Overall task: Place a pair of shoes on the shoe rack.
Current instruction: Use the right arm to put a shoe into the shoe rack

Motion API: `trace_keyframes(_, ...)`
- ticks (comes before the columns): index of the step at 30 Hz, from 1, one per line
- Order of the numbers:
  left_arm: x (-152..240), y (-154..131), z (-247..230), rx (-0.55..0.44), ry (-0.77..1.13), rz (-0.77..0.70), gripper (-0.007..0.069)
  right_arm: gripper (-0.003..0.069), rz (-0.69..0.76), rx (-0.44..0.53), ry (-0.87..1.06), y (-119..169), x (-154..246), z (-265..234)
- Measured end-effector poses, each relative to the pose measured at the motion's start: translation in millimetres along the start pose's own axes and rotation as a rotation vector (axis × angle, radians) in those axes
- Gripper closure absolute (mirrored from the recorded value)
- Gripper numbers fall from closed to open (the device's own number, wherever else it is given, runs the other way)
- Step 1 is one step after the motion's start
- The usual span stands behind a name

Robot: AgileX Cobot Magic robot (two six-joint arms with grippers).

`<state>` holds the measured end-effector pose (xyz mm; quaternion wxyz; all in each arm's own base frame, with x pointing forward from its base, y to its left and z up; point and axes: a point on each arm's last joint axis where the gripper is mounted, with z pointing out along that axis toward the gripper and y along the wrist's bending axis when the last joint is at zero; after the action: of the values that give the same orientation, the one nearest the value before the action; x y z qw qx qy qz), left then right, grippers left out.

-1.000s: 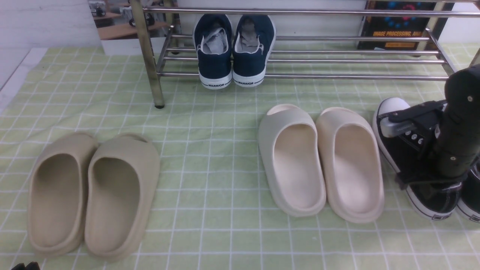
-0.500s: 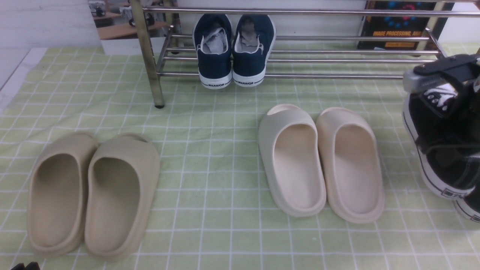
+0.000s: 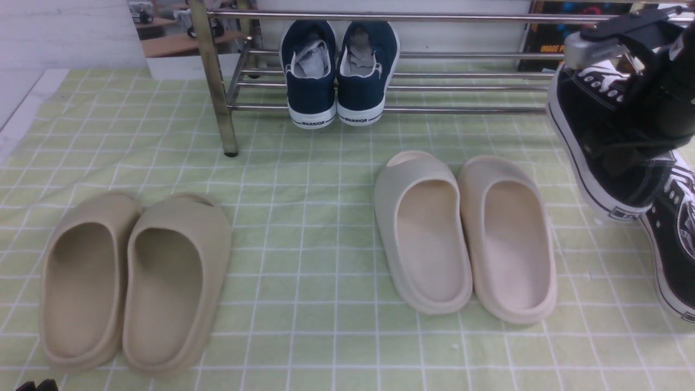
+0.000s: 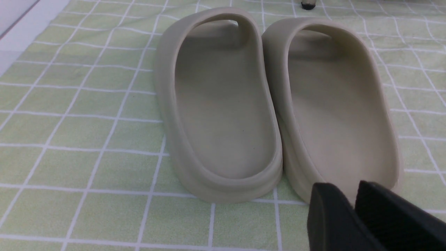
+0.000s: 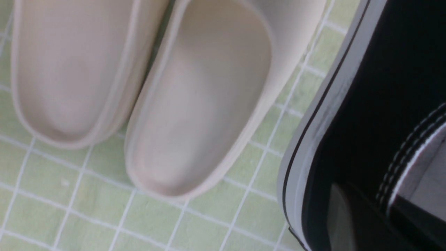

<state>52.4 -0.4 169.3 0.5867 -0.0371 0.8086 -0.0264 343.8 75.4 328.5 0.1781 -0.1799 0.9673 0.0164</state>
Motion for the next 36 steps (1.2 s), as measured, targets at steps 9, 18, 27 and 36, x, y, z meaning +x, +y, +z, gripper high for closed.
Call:
trace_keyframes(9, 0, 0, 0, 0.000, 0.000, 0.000, 0.0491, 0.0639, -0.052, -0.004, 0.015, -7, -43, 33)
trace_keyframes(18, 0, 0, 0, 0.000, 0.000, 0.000, 0.0482, 0.0639, -0.104, 0.011, -0.037, -15, -87, 64)
trace_keyframes(27, 0, 0, 0, 0.000, 0.000, 0.000, 0.0473, 0.0639, -0.108, 0.021, -0.084, -20, -112, 93)
trace_keyframes(36, 0, 0, 0, 0.000, 0.000, 0.000, 0.0464, 0.0639, -0.102, 0.014, -0.138, -19, -119, 100)
